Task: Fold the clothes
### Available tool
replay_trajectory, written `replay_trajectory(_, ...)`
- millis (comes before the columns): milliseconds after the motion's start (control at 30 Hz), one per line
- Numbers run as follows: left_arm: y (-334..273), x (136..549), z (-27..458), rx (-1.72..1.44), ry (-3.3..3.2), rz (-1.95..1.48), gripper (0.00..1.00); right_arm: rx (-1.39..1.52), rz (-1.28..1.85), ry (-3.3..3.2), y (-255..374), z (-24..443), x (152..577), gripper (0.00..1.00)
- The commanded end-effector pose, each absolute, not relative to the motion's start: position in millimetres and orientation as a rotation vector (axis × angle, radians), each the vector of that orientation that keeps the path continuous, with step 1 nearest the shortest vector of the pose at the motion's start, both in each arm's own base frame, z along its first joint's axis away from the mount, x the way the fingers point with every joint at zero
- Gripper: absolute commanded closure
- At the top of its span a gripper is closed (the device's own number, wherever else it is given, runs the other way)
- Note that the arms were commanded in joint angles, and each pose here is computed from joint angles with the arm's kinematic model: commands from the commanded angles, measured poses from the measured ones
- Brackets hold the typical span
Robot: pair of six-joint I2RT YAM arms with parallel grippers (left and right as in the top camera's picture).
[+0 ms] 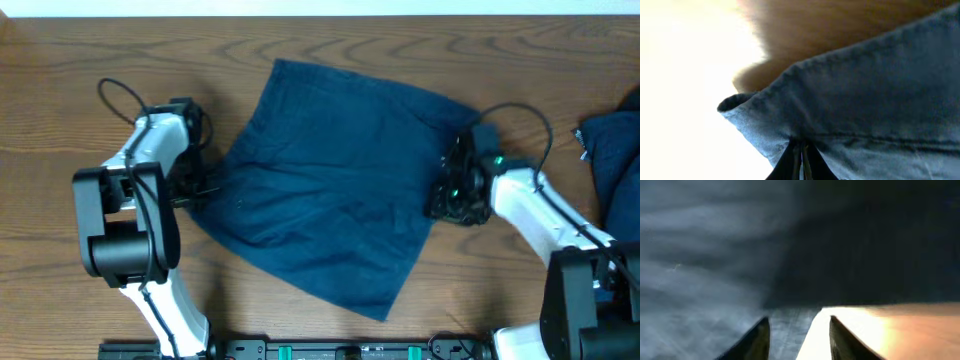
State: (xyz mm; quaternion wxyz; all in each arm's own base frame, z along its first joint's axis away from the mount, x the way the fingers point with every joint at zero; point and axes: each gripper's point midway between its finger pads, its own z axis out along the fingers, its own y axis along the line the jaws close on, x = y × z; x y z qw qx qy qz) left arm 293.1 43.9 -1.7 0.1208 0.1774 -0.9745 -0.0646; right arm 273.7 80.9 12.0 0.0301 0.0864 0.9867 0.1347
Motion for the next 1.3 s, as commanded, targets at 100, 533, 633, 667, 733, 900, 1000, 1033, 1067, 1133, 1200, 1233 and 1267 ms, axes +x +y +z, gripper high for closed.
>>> replay_trajectory(100, 53, 284, -6, 0.573, -2.799, -0.266, 0.94, 0.179, 0.648, 2.984, 110, -15, 256, 0.67)
replay_trajectory(533, 60, 282, 0, 0.603, -2.781, -0.262, 0.94, 0.573, -0.388, 3.201, -5, 11, 204, 0.99)
replay_trajectory(633, 65, 283, 4, 0.628, -2.782, -0.257, 0.94, 0.568, -0.501, 3.161, -19, 24, 211, 0.99)
replay_trajectory(667, 65, 283, 6, 0.634, -2.785, -0.251, 0.94, 0.548, -0.487, 3.16, -18, 25, 214, 0.99)
replay_trajectory(733, 65, 282, 9, 0.64, -2.789, -0.246, 0.94, 0.548, -0.48, 3.156, -17, 26, 217, 0.59)
replay_trajectory(900, 58, 288, 23, 0.628, -2.843, -0.17, 0.91, 0.58, -0.421, 3.12, -16, 24, 228, 0.32)
replay_trajectory(1000, 42, 297, 37, 0.562, -2.918, -0.013, 0.91, 0.439, -0.171, 3.093, 2, 20, 255, 0.56)
replay_trajectory(1033, 36, 300, 45, 0.532, -2.948, 0.044, 0.91, 0.429, -0.088, 3.069, 8, 20, 265, 0.67)
replay_trajectory(1067, 30, 303, 53, 0.5, -2.981, 0.101, 0.92, 0.418, -0.006, 3.041, 14, 21, 275, 0.76)
replay_trajectory(1133, 20, 307, 68, 0.452, -3.034, 0.196, 0.92, 0.381, 0.108, 3.001, 22, 24, 288, 0.99)
replay_trajectory(1200, 7, 311, 86, 0.404, -3.091, 0.325, 0.94, 0.398, 0.158, 2.969, 22, 30, 297, 0.99)
replay_trajectory(1233, 1, 314, 96, 0.379, -3.12, 0.391, 0.94, 0.425, 0.16, 2.963, 18, 34, 299, 0.98)
replay_trajectory(1267, -4, 316, 103, 0.364, -3.143, 0.44, 0.94, 0.45, 0.159, 2.956, 15, 38, 300, 0.91)
